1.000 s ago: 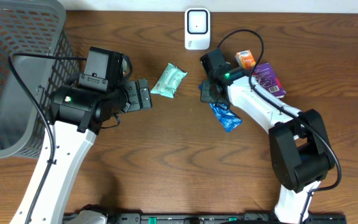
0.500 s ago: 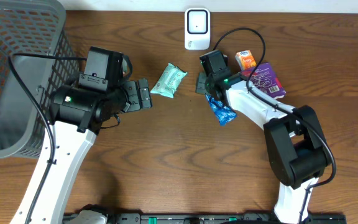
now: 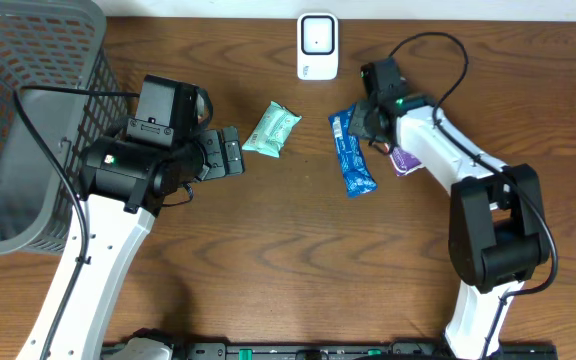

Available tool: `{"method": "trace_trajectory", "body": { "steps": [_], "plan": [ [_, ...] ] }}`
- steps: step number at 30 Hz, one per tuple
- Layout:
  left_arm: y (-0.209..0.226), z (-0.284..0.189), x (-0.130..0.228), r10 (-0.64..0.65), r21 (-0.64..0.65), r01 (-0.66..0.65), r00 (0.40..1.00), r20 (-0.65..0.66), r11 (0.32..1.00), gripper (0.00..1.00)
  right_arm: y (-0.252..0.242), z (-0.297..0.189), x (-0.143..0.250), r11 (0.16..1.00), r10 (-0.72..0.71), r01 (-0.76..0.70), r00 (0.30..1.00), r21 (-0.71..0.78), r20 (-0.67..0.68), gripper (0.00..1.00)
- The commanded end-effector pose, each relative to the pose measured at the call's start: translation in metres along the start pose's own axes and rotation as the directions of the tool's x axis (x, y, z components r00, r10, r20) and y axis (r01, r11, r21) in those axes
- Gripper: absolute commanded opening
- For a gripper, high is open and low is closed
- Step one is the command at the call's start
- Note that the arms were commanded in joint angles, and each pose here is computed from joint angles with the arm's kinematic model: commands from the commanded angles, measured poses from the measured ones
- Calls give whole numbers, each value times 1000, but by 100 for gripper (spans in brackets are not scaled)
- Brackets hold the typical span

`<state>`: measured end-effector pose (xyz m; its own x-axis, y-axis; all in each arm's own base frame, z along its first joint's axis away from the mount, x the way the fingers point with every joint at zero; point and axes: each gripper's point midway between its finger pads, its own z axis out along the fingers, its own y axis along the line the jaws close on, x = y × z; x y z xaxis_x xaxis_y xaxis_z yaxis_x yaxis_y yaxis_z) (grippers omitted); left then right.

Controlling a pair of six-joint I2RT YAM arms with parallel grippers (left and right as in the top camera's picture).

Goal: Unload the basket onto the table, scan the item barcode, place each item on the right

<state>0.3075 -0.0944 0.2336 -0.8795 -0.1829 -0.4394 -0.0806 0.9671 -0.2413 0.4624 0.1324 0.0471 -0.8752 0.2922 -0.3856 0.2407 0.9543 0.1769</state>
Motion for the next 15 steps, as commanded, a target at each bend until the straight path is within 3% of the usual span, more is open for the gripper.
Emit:
{"method": "trace_trajectory", "body": {
  "steps": [1, 8, 15],
  "plan": [
    [4, 1, -2, 12, -17, -12, 1000, 1, 1000, 98, 23, -13, -2, 994, -95, 94, 995, -55, -9, 1],
    [4, 1, -2, 12, -17, -12, 1000, 1, 1000, 98, 42, -11, 36, 976, -214, 207, 972, -72, -102, 4],
    [4, 1, -2, 12, -17, -12, 1000, 1, 1000, 98, 29, 18, 59, 974, -222, 225, 962, 2, -158, 2]
  ]
}}
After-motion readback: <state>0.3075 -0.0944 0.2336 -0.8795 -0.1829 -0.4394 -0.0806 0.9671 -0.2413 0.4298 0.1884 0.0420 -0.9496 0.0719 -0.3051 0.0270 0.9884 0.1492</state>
